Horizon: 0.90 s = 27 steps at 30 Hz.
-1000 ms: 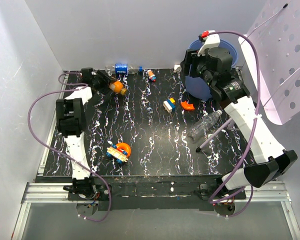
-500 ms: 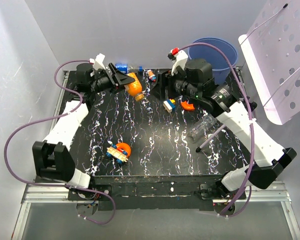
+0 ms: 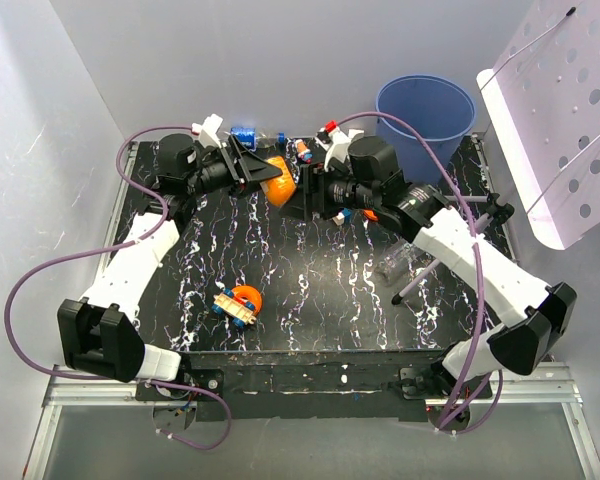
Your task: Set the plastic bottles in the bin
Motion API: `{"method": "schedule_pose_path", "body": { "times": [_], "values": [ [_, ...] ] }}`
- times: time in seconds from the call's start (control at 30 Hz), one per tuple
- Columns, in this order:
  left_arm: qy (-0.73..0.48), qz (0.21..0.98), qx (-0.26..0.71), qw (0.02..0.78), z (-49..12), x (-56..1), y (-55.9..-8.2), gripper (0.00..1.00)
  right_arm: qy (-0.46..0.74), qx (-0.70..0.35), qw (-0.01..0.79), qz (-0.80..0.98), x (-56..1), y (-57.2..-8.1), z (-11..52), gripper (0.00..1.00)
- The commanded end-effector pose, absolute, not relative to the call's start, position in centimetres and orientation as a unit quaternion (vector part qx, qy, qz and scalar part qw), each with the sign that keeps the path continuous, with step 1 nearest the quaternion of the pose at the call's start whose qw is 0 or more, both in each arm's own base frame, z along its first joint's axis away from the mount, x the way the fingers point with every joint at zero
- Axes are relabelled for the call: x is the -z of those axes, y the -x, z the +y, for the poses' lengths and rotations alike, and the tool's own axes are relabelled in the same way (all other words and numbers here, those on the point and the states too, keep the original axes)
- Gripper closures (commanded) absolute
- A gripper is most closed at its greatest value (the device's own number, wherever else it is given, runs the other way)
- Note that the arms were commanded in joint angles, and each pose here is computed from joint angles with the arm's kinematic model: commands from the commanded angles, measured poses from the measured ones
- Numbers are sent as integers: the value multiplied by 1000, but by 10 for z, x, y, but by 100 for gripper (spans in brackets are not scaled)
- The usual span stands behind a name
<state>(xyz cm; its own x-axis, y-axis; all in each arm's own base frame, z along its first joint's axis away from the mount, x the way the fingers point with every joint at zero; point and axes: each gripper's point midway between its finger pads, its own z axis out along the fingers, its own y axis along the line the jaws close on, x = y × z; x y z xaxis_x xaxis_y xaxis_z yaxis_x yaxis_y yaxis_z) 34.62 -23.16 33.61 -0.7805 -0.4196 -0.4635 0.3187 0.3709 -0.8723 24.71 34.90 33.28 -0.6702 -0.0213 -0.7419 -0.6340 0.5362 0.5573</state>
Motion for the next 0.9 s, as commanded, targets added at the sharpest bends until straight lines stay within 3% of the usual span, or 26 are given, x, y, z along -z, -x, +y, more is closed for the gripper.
{"method": "schedule_pose_path", "body": {
  "times": [0.0, 0.27, 0.33, 0.4, 0.47, 0.53, 0.57, 0.6, 0.63, 0.67, 0.87],
  "values": [
    [24, 749, 571, 334, -233, -353, -337, 81, 204, -462, 359, 785, -343, -255, 368, 27],
    [20, 745, 575, 338, -233, -360, -334, 81, 195, -436, 369, 797, -330, -278, 378, 27],
    [20, 746, 575, 336, -232, -358, -333, 81, 195, -438, 367, 797, -328, -280, 381, 32],
    [22, 747, 575, 333, -232, -355, -332, 81, 192, -440, 367, 797, -327, -280, 382, 44],
    [22, 747, 574, 334, -232, -354, -331, 81, 186, -439, 370, 798, -326, -281, 381, 72],
    [24, 749, 571, 334, -232, -352, -332, 78, 177, -434, 375, 800, -325, -282, 378, 92],
    [23, 751, 568, 334, -231, -351, -333, 72, 172, -430, 379, 801, -325, -284, 375, 99],
    [25, 754, 565, 334, -231, -348, -334, 49, 168, -423, 385, 803, -326, -286, 372, 99],
    [26, 756, 563, 334, -230, -348, -335, 13, 164, -415, 392, 805, -328, -288, 369, 99],
    [27, 760, 558, 332, -230, -345, -336, 2, 160, -405, 401, 806, -331, -292, 365, 99],
    [33, 792, 517, 323, -223, -325, -339, 2, 121, -293, 469, 825, -358, -339, 313, 99]
  ]
}}
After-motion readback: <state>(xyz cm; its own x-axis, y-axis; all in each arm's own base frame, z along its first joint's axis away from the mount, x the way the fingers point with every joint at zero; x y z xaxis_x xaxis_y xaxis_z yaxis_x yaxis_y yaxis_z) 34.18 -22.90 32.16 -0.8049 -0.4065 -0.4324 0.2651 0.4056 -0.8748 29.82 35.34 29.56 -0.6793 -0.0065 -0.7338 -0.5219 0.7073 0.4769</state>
